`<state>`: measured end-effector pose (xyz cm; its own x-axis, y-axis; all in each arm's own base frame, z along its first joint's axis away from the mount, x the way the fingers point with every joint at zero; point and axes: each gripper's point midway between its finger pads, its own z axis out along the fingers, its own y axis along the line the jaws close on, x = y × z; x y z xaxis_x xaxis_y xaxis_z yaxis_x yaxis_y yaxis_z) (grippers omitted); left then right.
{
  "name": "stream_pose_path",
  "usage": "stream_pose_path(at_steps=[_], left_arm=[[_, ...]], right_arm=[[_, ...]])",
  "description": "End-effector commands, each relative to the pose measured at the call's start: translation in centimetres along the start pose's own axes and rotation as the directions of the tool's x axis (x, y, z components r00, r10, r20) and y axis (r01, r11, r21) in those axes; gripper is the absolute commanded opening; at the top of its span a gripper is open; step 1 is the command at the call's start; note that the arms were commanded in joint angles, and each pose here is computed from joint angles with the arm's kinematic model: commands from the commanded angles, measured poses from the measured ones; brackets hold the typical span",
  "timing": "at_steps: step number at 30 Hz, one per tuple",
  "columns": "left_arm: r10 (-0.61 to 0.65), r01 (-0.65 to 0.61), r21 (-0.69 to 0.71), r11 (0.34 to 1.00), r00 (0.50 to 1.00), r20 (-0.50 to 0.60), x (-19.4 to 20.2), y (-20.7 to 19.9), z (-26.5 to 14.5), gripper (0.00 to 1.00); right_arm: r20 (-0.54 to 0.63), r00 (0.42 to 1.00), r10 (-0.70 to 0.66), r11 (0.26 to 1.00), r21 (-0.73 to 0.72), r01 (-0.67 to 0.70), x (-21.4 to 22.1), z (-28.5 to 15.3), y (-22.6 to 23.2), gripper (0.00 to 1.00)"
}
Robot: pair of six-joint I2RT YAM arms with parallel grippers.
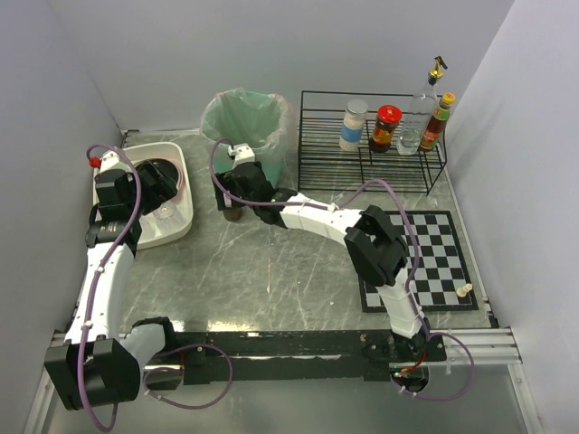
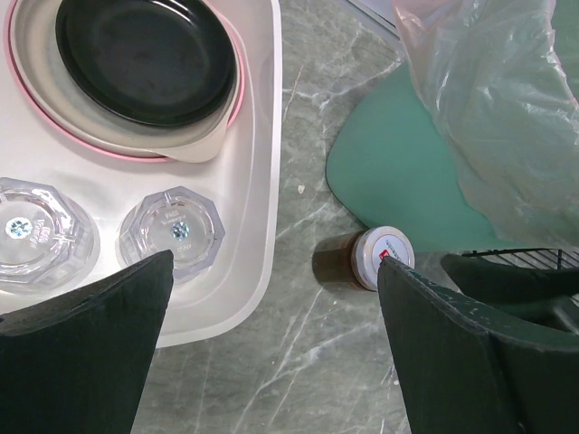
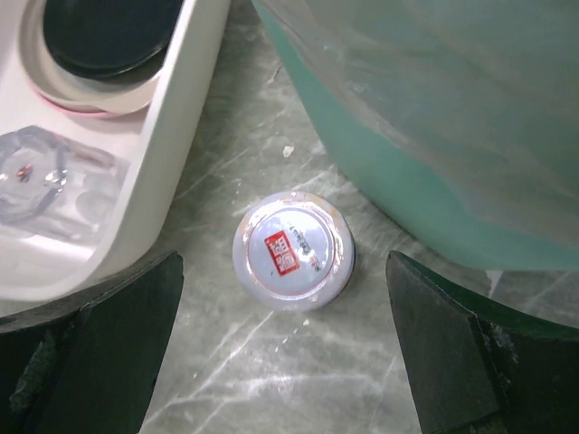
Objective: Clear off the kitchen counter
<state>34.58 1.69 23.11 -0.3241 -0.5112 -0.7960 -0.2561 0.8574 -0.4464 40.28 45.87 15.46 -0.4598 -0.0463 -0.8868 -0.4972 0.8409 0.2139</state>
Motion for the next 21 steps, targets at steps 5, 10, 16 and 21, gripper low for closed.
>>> stream_pose_path(at_steps=[5,10,16,21], left_arm=[[0.022,-0.025,0.038,0.999,0.998,0.057,-1.8,-1.0,-0.3,0.99],[0.022,-0.024,0.038,0.999,0.998,0.057,-1.9,-1.0,-0.2,0.99],[0.023,-0.025,0.039,0.999,0.998,0.059,-1.9,-1.0,-0.3,0.99],[0.020,-0.022,0.044,0.999,0.998,0.052,-1.8,-1.1,-0.2,0.99]], right_arm=[[-0.030,0.999,0.031,0.998,0.061,-0.029,1.5,2.3,-0.6,1.00],[-0.045,0.999,0.017,0.998,0.067,-0.013,2.7,3.1,-0.6,1.00],[-0.036,0.999,0.004,0.996,0.088,0.000,3.9,4.2,-0.2,1.00],[0.028,0.999,0.028,0.995,0.100,-0.030,3.9,4.8,-0.5,0.98]])
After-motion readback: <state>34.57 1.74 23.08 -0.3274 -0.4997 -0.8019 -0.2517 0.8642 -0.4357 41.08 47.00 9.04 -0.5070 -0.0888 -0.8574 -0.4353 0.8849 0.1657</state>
